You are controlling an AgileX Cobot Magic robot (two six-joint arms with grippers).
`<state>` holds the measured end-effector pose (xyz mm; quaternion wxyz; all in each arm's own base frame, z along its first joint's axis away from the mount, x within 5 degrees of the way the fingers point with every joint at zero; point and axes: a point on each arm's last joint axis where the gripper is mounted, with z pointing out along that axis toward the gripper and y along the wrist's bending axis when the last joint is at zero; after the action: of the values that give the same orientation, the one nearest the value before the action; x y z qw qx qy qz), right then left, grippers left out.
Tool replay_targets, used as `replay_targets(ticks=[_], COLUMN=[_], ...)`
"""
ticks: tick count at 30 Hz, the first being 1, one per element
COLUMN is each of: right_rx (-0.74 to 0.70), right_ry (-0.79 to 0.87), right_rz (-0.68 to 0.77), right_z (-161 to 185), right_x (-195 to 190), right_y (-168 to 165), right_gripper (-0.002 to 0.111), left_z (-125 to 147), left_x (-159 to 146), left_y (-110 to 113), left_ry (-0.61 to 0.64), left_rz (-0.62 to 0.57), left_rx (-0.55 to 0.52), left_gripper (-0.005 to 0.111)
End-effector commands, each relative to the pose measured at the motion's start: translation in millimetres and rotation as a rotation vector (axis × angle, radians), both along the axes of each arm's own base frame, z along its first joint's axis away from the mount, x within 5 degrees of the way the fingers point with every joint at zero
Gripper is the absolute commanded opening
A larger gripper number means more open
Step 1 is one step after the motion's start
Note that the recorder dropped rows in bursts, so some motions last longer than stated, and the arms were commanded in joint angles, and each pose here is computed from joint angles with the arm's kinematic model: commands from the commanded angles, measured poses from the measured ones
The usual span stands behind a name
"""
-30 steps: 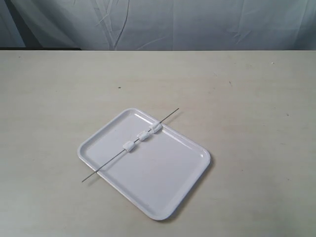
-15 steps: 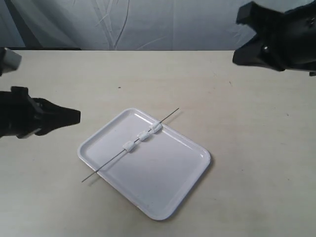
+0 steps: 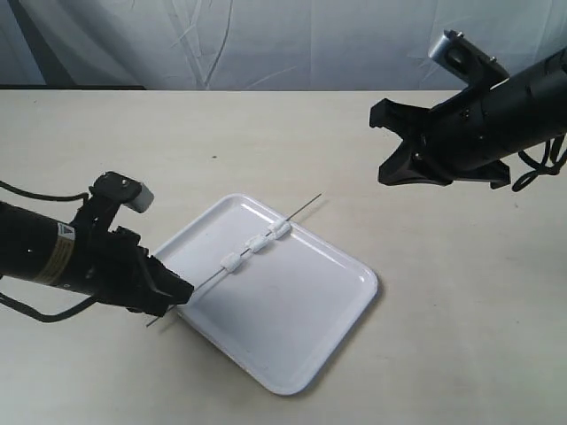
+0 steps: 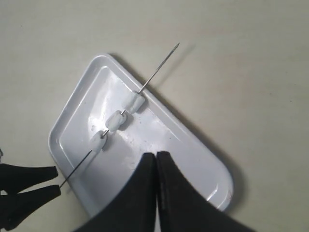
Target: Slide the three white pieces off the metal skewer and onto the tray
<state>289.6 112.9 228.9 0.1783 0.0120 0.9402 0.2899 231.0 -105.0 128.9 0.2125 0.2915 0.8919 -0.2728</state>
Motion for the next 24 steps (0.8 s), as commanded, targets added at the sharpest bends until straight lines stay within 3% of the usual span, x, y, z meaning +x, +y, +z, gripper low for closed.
replay_targets(ticks=[1, 6, 18, 24], right_rx=[-0.003, -0.001, -0.001, 0.0], right_ry=[-0.017, -0.018, -0.022, -0.021], right_rz=[0.04, 0.046, 0.041, 0.043], right_z=[-1.3, -1.2, -1.0, -1.0], right_x=[2.0, 1.8, 2.3, 2.1], right_y=[1.4, 1.6, 1.6, 1.6], right_gripper=[-0.001, -0.001, -0.001, -0.001], left_z=[-1.6, -2.5, -11.8, -13.9], left_x=[4.1, 7.4, 6.3, 3.9], left_y=[-4.7, -1.4, -7.4, -15.3], left_ry=[-0.037, -0.067, -0.026, -0.057], left_rz=[0.013, 0.027, -0.041, -0.066], left_rx=[0.062, 0.103, 0.07, 0.123], left_gripper=[0.033, 0.033, 0.033, 0.033])
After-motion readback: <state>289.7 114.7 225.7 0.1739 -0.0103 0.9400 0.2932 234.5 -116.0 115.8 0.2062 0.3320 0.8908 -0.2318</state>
